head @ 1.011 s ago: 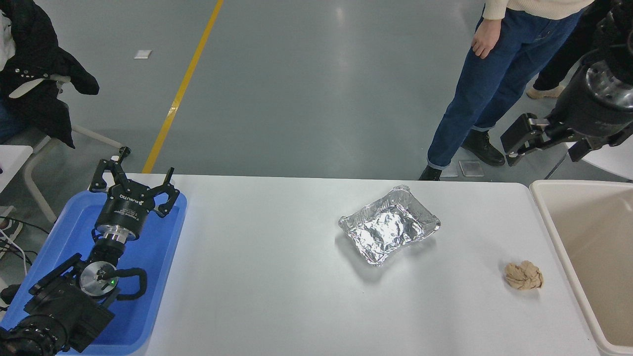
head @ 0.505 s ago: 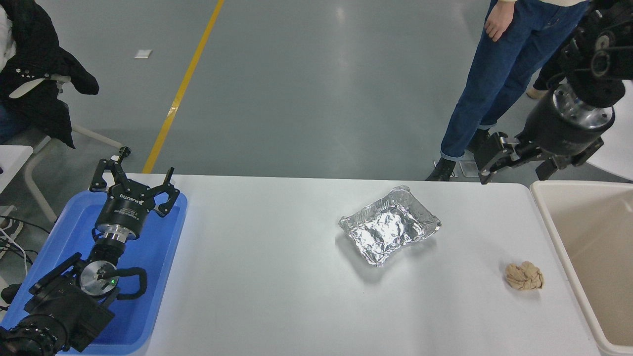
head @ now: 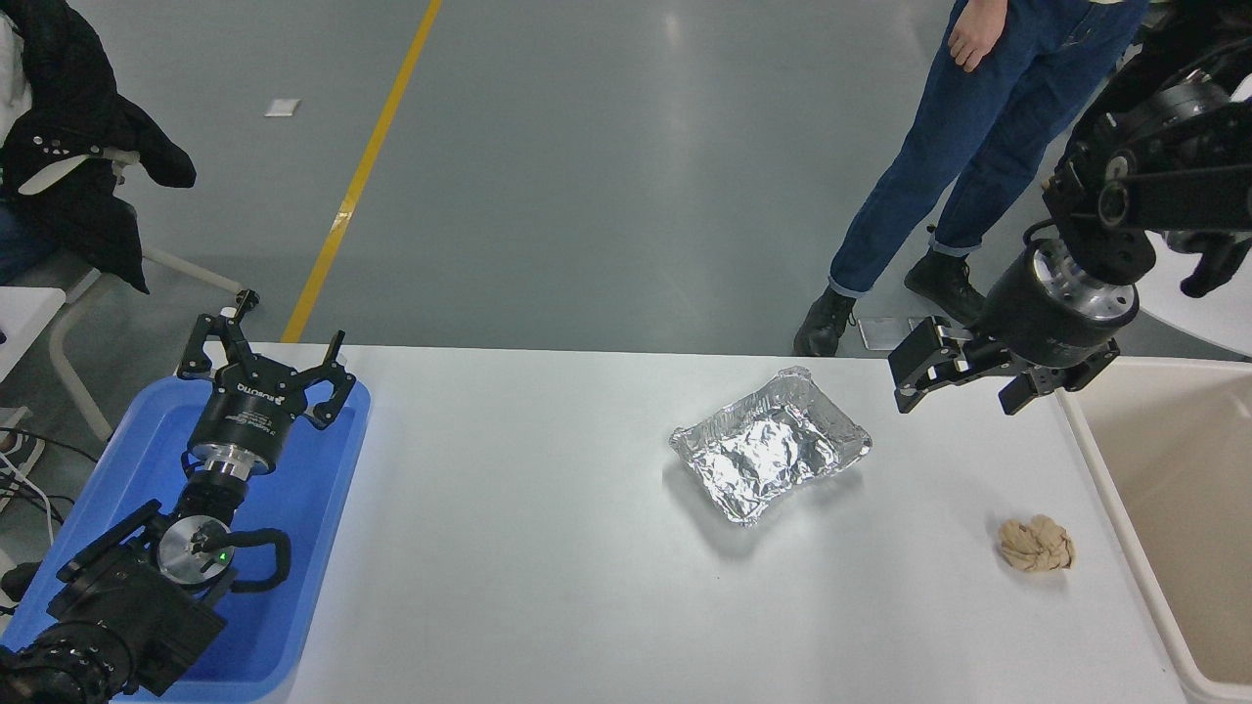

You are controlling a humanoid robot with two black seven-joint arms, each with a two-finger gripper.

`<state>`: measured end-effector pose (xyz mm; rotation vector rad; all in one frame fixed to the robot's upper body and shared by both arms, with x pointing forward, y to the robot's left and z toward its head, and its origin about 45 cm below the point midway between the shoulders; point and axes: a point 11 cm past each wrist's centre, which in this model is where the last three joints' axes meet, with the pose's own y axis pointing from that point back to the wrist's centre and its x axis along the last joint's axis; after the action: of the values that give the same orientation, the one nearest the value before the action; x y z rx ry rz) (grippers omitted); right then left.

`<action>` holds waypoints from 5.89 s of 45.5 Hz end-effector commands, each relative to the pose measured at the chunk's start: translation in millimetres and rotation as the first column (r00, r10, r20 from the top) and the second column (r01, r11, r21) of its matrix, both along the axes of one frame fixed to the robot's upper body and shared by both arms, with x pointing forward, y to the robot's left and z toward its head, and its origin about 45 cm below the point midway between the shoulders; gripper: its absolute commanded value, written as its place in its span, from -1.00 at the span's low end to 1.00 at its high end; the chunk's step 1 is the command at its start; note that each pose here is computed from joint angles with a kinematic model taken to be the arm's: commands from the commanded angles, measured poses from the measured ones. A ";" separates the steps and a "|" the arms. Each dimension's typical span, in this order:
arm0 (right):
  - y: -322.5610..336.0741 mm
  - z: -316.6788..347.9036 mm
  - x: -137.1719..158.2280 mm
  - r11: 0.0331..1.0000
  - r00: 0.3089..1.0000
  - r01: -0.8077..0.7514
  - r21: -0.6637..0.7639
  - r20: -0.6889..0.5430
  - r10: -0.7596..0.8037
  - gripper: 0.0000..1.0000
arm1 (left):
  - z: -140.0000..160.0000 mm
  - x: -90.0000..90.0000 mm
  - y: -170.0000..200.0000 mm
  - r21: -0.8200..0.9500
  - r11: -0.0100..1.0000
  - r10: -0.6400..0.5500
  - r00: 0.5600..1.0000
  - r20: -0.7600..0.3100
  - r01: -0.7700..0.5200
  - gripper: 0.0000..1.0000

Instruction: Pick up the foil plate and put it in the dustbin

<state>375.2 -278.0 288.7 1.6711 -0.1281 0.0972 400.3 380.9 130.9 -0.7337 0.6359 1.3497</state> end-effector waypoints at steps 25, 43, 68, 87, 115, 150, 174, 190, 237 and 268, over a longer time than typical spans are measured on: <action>41.2 -153.0 -13.5 0.877 0.896 0.414 0.245 0.060 -0.440 1.00 | 0.0 0.0 0.0 0.000 1.000 0.000 1.000 0.000 0.000 1.00; 51.6 -188.3 -16.1 0.848 0.862 0.467 0.251 0.088 -0.500 1.00 | 0.0 0.0 0.0 0.000 1.000 0.000 1.000 0.000 0.000 1.00; 51.8 -201.4 4.0 0.763 0.754 0.639 0.097 0.116 -0.646 1.00 | 0.0 0.0 0.0 0.000 1.000 0.000 1.000 0.000 0.000 1.00; 54.0 -218.2 17.7 0.705 0.691 0.686 0.183 0.143 -0.709 1.00 | 0.0 0.0 0.0 0.000 1.000 0.000 1.000 0.000 0.000 1.00; 48.1 -232.9 12.1 0.742 0.704 0.650 0.163 0.238 -0.669 0.85 | 0.1 0.0 0.1 0.000 1.000 0.001 1.000 0.001 -0.001 1.00; 61.9 -243.8 -1.2 0.709 0.692 0.679 0.190 0.155 -0.705 -0.76 | 0.0 0.0 0.0 0.000 1.000 0.000 1.000 0.000 0.000 1.00; 93.2 -217.3 4.3 0.771 0.765 0.601 0.208 0.130 -0.631 -1.00 | 0.0 0.0 0.0 0.000 1.000 0.000 1.000 0.000 0.000 1.00; 64.6 -144.2 3.1 0.959 0.926 0.280 0.041 0.251 -0.281 -1.00 | 0.0 0.0 0.0 0.000 1.000 0.000 1.000 0.000 0.000 1.00; -5.1 109.1 21.2 0.991 0.986 -0.002 -0.134 0.166 0.024 -1.00 | -0.2 -0.1 -0.2 0.001 1.000 -0.001 1.000 -0.001 0.001 1.00; -91.2 159.7 8.4 0.958 0.947 0.216 -0.187 0.280 -0.159 -1.00 | -0.7 -0.6 0.2 0.000 1.000 0.000 1.000 -0.002 0.000 1.00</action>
<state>392.5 -327.0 437.4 1.4656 -0.3758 0.2421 399.8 381.2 130.4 -0.7323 0.6364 1.3506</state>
